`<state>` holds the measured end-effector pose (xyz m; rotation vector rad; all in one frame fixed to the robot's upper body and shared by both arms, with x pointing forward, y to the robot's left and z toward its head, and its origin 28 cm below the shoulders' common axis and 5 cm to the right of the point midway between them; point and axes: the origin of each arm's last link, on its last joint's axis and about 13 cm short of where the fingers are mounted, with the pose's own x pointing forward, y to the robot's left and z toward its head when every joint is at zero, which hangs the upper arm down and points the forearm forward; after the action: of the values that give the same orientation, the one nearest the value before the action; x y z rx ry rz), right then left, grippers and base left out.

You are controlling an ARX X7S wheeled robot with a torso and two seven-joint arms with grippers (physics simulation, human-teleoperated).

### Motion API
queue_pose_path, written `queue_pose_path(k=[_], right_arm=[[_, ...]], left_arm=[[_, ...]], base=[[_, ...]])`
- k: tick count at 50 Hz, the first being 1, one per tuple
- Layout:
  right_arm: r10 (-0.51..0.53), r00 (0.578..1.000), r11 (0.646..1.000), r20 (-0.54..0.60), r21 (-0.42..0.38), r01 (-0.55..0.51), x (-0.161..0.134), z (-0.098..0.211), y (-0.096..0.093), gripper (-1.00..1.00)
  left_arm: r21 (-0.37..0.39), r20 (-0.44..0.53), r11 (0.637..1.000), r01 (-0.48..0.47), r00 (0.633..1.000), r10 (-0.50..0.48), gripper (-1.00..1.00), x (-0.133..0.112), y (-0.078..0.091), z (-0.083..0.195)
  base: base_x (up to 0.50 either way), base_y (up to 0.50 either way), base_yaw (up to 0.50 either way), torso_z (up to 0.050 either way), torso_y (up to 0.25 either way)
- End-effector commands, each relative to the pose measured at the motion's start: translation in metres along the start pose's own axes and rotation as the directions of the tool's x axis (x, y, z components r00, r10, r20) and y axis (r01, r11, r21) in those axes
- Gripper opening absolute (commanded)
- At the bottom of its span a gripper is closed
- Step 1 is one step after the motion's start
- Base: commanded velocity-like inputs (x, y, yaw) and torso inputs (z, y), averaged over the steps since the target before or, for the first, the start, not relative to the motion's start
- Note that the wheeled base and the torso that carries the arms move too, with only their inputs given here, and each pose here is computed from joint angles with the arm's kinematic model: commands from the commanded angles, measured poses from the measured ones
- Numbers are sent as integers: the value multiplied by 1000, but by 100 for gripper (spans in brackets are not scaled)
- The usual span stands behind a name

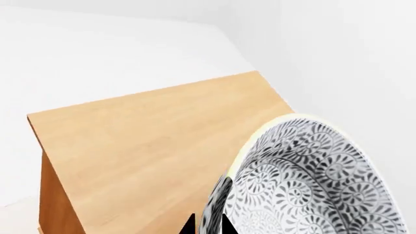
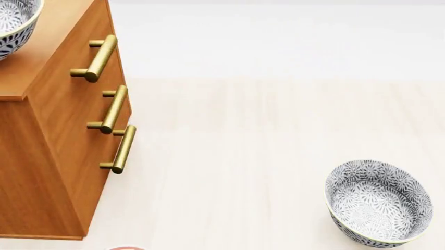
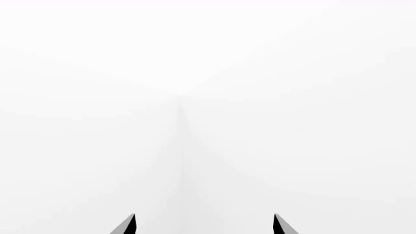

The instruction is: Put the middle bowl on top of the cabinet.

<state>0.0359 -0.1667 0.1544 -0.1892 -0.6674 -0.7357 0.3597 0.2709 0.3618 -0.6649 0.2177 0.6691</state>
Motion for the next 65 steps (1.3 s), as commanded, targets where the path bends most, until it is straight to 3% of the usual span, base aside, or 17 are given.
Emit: queue_pose_path(k=[1,27,28,40,50,53,65], right_arm=[[4,1000,1000,1,-1,-4,0,1,2,100],[9,1000,1000,6,-1,-9,0,0,0,100],[9,1000,1000,7,-1,-9,0,1,0,100],[13,1000,1000,8,-1,-13,0,1,0,100],[13,1000,1000,8,-1,-13,0,1,0,100],[14,1000,1000,7,-1,-14,0,1,0,100],[18,1000,1000,6,-7,-18,-1,0,2,100]], left_arm=[[-31,27,999,-26,999,27,-100,9,8,9],[-5,43,1000,-23,999,23,-100,16,13,0],[-3,48,1000,-25,999,25,100,15,14,0],[-7,105,1000,24,994,-23,100,4,10,6],[21,203,995,100,974,-102,100,-27,6,21],[28,265,995,101,959,-104,100,-36,6,25],[79,358,983,164,916,-181,100,-65,11,27]], base=[[0,0,0,0,0],[0,0,0,0,0],[0,0,0,0,0],[0,0,0,0,0],[0,0,0,0,0],[0,0,0,0,0],[0,0,0,0,0]])
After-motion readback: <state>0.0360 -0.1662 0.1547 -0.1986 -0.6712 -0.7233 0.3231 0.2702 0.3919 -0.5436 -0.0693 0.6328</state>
